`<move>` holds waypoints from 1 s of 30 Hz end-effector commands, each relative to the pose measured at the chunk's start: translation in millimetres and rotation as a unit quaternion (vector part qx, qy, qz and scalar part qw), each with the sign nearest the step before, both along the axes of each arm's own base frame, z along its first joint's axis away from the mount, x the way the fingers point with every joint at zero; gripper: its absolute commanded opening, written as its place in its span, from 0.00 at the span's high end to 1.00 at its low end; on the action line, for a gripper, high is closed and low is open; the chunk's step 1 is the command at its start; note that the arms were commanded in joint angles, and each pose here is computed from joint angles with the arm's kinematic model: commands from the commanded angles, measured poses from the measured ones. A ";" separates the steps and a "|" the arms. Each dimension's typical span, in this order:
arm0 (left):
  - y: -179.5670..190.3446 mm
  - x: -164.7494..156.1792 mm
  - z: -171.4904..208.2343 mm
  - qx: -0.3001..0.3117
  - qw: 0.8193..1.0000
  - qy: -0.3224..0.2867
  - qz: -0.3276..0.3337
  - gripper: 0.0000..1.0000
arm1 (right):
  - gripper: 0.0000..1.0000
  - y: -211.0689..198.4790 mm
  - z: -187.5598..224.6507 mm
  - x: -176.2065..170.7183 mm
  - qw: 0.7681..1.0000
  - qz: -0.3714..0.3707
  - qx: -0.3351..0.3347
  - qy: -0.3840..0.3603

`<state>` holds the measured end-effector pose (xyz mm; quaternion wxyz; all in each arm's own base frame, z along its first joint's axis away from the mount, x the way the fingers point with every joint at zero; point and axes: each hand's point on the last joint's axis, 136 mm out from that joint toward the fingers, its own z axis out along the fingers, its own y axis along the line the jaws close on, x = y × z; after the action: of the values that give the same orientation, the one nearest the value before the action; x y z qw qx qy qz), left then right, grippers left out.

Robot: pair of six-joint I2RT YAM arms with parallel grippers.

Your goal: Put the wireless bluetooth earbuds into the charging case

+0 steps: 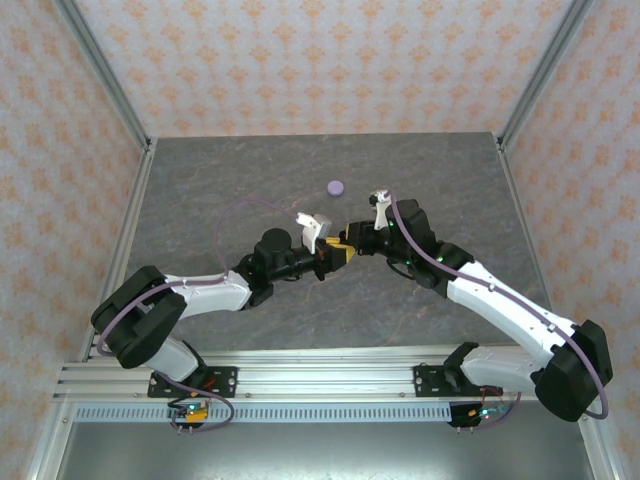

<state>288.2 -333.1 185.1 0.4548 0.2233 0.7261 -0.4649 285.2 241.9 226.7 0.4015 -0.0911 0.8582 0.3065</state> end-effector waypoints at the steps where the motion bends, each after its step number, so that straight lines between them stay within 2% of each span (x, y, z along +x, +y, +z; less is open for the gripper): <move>1: -4.3 -2.5 36.0 -0.030 0.999 -0.040 -0.014 0.85 | 0.81 -3.2 -3.1 -1.7 1.000 -0.002 -0.010 -0.006; 13: 0.0 2.9 37.2 -0.031 0.999 -0.036 0.008 0.85 | 0.80 1.3 -9.2 -9.9 1.000 0.021 -0.007 0.007; 23: -0.7 -2.2 42.3 -0.023 0.998 -0.056 -0.006 0.85 | 0.65 13.3 -8.4 -22.2 0.997 0.067 0.004 0.025; 30: 1.9 -13.1 42.5 0.001 0.995 -0.100 -0.026 0.85 | 0.54 19.0 3.7 -29.4 0.995 0.094 0.015 0.025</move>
<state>283.7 -328.9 191.4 0.4671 0.2485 0.7219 -0.4461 266.8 256.4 222.0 0.3647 -0.1360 0.8546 0.3438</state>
